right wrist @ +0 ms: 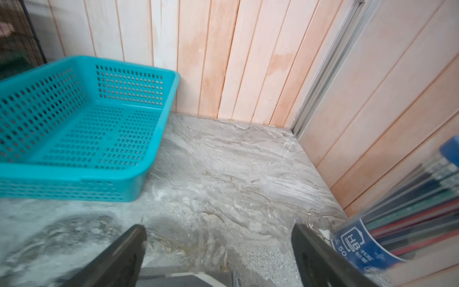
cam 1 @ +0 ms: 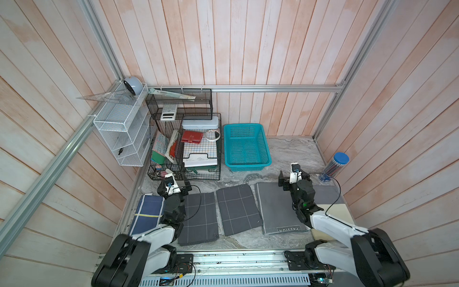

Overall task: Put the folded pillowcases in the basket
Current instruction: Adjust the pillowcase at the center of the board.

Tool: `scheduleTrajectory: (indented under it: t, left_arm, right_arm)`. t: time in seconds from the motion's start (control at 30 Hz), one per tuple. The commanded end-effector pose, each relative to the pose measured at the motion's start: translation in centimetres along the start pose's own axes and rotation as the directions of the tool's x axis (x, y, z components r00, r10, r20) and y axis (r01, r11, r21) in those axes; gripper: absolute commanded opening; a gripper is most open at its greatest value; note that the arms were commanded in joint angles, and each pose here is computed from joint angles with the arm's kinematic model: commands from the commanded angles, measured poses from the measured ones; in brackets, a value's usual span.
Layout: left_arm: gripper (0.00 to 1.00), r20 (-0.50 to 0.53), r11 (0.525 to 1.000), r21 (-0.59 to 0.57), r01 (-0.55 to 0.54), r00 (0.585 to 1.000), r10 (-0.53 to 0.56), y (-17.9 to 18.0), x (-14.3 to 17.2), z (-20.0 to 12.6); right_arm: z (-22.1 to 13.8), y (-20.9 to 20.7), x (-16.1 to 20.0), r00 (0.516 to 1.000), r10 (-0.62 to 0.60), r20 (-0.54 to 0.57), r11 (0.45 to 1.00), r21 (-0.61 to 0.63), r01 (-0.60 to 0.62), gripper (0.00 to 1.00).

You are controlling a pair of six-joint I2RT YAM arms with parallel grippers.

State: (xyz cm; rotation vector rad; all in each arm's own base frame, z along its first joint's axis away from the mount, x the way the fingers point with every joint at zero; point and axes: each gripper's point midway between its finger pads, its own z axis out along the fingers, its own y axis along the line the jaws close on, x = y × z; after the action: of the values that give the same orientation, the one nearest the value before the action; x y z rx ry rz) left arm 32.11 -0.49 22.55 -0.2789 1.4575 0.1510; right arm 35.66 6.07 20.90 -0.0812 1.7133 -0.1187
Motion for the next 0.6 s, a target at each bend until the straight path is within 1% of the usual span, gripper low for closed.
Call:
scheduleTrajectory:
  t: [0.0, 0.03, 0.07, 0.13, 0.17, 0.2, 0.23, 0.27, 0.33, 0.37, 0.43, 0.47, 0.5, 0.53, 0.57]
  left_arm:
    - [1.0, -0.15, 0.993, -0.084, 0.08, 0.984, -0.092, 1.0, -1.5, -0.5]
    - [1.0, -0.167, 0.983, -0.109, 0.148, 0.972, -0.164, 1.2, -2.0, -0.7]
    - [1.0, -0.177, 0.964, -0.151, 0.219, 0.953, -0.245, 1.7, -2.5, -1.1]
    - [1.0, -0.233, 0.929, -0.214, 0.302, 0.908, -0.349, 2.3, -2.5, -1.9]
    - [1.0, -0.255, 0.917, -0.223, 0.329, 0.889, -0.381, 2.4, -2.6, -2.3]
    - [1.0, -0.306, 0.903, -0.237, 0.358, 0.855, -0.419, 2.4, -2.4, -3.1]
    - [1.0, -0.339, 0.893, -0.249, 0.376, 0.83, -0.444, 2.6, -2.2, -3.8]
    - [1.0, -0.367, 0.885, -0.251, 0.392, 0.807, -0.462, 2.8, -2.2, -4.6]
    - [1.0, -0.407, 0.883, -0.229, 0.41, 0.784, -0.469, 2.9, -1.9, -5.8]
    - [1.0, -0.429, 0.882, -0.208, 0.423, 0.771, -0.471, 2.8, -1.4, -6.4]
    - [1.0, -0.504, 0.889, -0.159, 0.429, 0.739, -0.446, 1.9, -0.1, -7.2]
    - [1.0, -0.564, 0.895, -0.132, 0.426, 0.71, -0.421, 1.0, 0.7, -7.5]
    - [1.0, -0.632, 0.901, -0.108, 0.42, 0.671, -0.388, -0.1, 1.6, -8.0]
    - [1.0, -0.673, 0.904, -0.091, 0.417, 0.643, -0.365, -0.9, 2.4, -8.3]
    - [1.0, -0.696, 0.906, -0.081, 0.415, 0.628, -0.349, -1.7, 3.1, -8.6]
  right_arm:
    - [-2.1, -1.1, -1.0, 0.983, 0.104, -0.152, 0.995, 0.025, -0.101, 0.98]
    - [-2.7, -1.3, -1.8, 0.974, 0.16, -0.163, 0.987, 0.029, -0.157, 0.98]
    - [-3.5, -1.9, -2.2, 0.953, 0.243, -0.182, 0.97, 0.06, -0.236, 0.98]
    - [-5.3, -3.7, -1.4, 0.882, 0.422, -0.207, 0.903, 0.182, -0.39, 0.98]
    - [-6.0, -3.9, -1.1, 0.846, 0.49, -0.211, 0.869, 0.195, -0.455, 0.98]
    - [-6.4, -3.3, -1.0, 0.825, 0.515, -0.231, 0.857, 0.142, -0.495, 0.98]
    - [-6.6, -2.6, -0.9, 0.812, 0.526, -0.251, 0.849, 0.095, -0.52, 0.98]
    - [-6.9, -1.8, -0.8, 0.802, 0.528, -0.277, 0.842, 0.05, -0.537, 0.98]
    - [-7.4, -0.4, 0.1, 0.788, 0.5, -0.359, 0.845, 0.0, -0.535, 0.98]
    - [-7.6, 0.6, 0.7, 0.778, 0.47, -0.417, 0.849, -0.027, -0.527, 0.98]
    - [-8.2, 2.3, 2.5, 0.745, 0.418, -0.52, 0.859, -0.041, -0.51, 0.98]
    - [-8.5, 3.4, 3.5, 0.733, 0.382, -0.562, 0.868, -0.054, -0.494, 0.98]
    - [-8.7, 4.5, 4.5, 0.726, 0.347, -0.594, 0.876, -0.072, -0.477, 0.98]
    - [-8.9, 5.5, 5.1, 0.725, 0.318, -0.611, 0.879, -0.096, -0.467, 0.98]
    - [-9.1, 6.7, 5.8, 0.727, 0.282, -0.626, 0.884, -0.125, -0.45, 0.98]
